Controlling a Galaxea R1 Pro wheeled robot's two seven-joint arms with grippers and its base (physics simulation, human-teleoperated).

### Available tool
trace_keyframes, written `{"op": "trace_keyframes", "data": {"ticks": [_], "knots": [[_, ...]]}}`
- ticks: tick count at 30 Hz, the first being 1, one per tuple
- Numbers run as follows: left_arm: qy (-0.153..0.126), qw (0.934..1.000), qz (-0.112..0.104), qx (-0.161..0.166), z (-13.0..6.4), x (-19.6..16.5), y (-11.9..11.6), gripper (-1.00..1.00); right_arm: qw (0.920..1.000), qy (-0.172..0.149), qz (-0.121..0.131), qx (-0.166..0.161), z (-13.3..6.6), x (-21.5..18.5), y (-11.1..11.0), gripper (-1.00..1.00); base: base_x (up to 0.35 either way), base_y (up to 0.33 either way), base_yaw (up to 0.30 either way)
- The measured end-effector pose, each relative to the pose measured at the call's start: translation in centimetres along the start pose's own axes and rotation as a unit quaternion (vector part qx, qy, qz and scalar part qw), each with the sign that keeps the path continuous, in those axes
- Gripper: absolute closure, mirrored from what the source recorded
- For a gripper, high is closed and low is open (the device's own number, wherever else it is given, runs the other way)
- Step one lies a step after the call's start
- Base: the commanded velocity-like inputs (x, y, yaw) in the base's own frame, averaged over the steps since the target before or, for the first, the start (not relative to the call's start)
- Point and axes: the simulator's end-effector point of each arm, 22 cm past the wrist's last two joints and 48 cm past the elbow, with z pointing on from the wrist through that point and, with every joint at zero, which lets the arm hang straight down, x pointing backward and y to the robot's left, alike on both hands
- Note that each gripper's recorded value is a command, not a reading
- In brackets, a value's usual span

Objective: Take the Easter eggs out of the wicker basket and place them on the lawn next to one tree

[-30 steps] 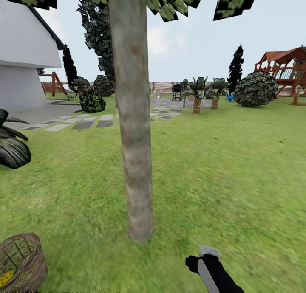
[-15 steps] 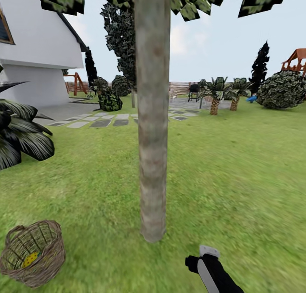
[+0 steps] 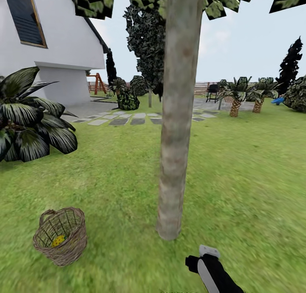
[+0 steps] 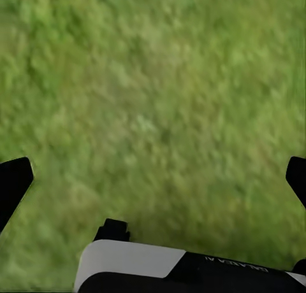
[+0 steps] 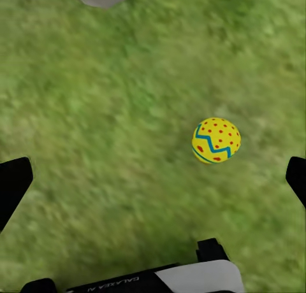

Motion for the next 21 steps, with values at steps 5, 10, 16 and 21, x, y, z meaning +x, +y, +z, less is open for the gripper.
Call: {"op": "trace_keyframes", "data": {"ticks": [5, 10, 16, 21], "knots": [[0.000, 1.0000, -0.001, 0.000, 0.00, 0.02, 0.01, -1.00, 1.0000, 0.000, 0.000, 0.000, -0.01, 0.00, 0.04, -1.00, -0.177, 0.260, 0.260], [0.000, 1.0000, -0.001, 0.000, 0.00, 0.02, -0.01, -1.00, 1.0000, -0.001, -0.001, -0.001, -0.02, 0.00, 0.16, -1.00, -0.180, 0.268, 0.261], [0.000, 1.0000, -0.001, 0.000, -0.01, 0.02, -0.02, -1.00, 1.0000, -0.001, -0.001, -0.001, -0.04, 0.00, 0.19, -1.00, -0.116, 0.291, 0.261], [0.000, 1.0000, -0.001, 0.000, -0.01, 0.02, -0.02, -1.00, 1.0000, -0.001, -0.001, -0.001, -0.05, 0.00, 0.21, -1.00, -0.071, 0.296, 0.248]]}}
